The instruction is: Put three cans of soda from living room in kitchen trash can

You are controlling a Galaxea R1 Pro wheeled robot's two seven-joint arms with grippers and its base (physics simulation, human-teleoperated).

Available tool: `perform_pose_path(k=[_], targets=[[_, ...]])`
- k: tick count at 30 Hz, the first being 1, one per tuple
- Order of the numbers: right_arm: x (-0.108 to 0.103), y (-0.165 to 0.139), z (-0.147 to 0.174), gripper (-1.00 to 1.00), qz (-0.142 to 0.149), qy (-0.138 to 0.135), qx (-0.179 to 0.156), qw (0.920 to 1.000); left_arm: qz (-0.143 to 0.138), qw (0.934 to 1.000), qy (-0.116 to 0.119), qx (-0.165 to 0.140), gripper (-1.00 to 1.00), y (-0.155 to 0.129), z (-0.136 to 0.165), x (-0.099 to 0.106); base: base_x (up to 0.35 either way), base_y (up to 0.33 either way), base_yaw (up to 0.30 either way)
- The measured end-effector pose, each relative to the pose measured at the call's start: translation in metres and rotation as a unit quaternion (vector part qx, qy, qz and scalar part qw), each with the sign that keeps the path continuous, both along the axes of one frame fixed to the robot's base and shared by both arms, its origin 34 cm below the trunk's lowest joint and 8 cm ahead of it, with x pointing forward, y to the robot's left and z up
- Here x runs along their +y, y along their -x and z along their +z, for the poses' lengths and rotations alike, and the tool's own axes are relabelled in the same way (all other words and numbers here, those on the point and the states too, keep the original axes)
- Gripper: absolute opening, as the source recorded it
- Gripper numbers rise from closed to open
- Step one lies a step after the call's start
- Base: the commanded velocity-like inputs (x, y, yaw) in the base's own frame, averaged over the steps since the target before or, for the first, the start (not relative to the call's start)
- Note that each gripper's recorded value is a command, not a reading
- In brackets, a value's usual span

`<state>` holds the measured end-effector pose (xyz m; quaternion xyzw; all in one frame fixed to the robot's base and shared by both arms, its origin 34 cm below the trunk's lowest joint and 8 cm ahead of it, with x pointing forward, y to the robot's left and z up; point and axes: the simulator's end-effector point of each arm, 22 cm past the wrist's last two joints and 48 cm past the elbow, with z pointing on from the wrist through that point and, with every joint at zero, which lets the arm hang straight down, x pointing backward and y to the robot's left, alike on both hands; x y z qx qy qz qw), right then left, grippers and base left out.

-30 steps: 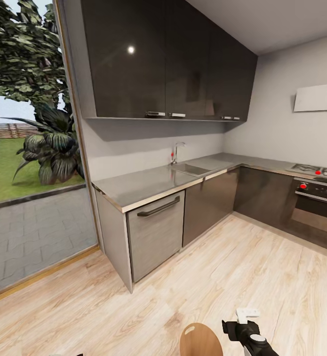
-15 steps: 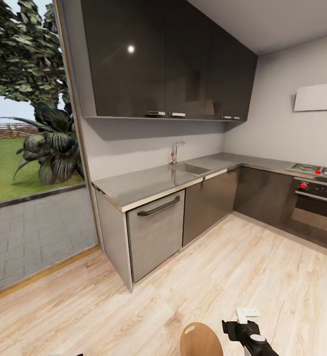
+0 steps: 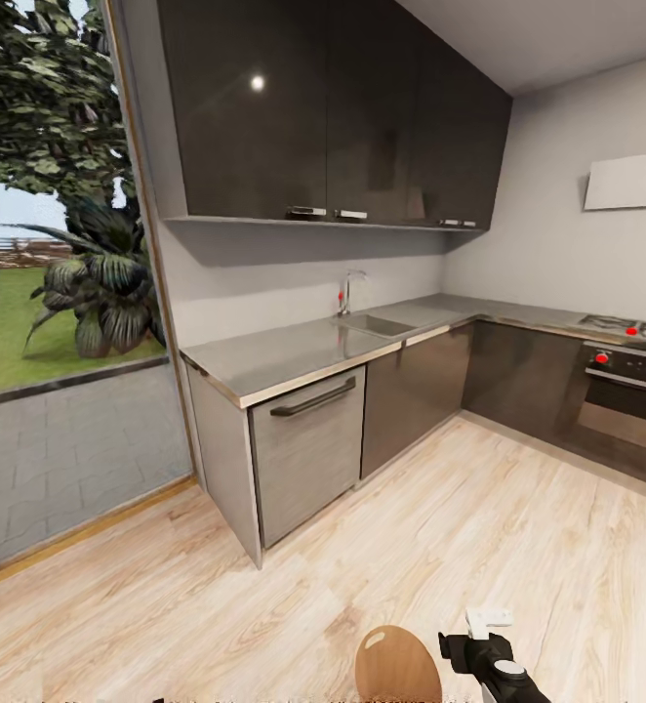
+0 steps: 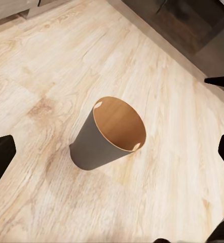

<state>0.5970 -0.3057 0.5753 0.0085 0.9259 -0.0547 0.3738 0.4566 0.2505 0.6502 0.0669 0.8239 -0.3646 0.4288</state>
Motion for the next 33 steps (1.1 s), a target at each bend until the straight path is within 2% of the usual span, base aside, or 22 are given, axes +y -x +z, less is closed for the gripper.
perform_pose_path(k=[10, 33], targets=[[0.000, 0.005, -0.025, 1.00, 0.000, 0.000, 0.008, 1.0000, 0.000, 1.0000, 0.000, 0.008, 1.00, 0.004, -0.024, 0.000, 0.000, 0.000, 0.000], [0.000, 0.007, -0.030, 1.00, 0.000, 0.000, 0.012, 0.9999, 0.000, 0.9999, 0.000, 0.013, 1.00, 0.006, -0.027, 0.000, 0.047, 0.000, 0.000]])
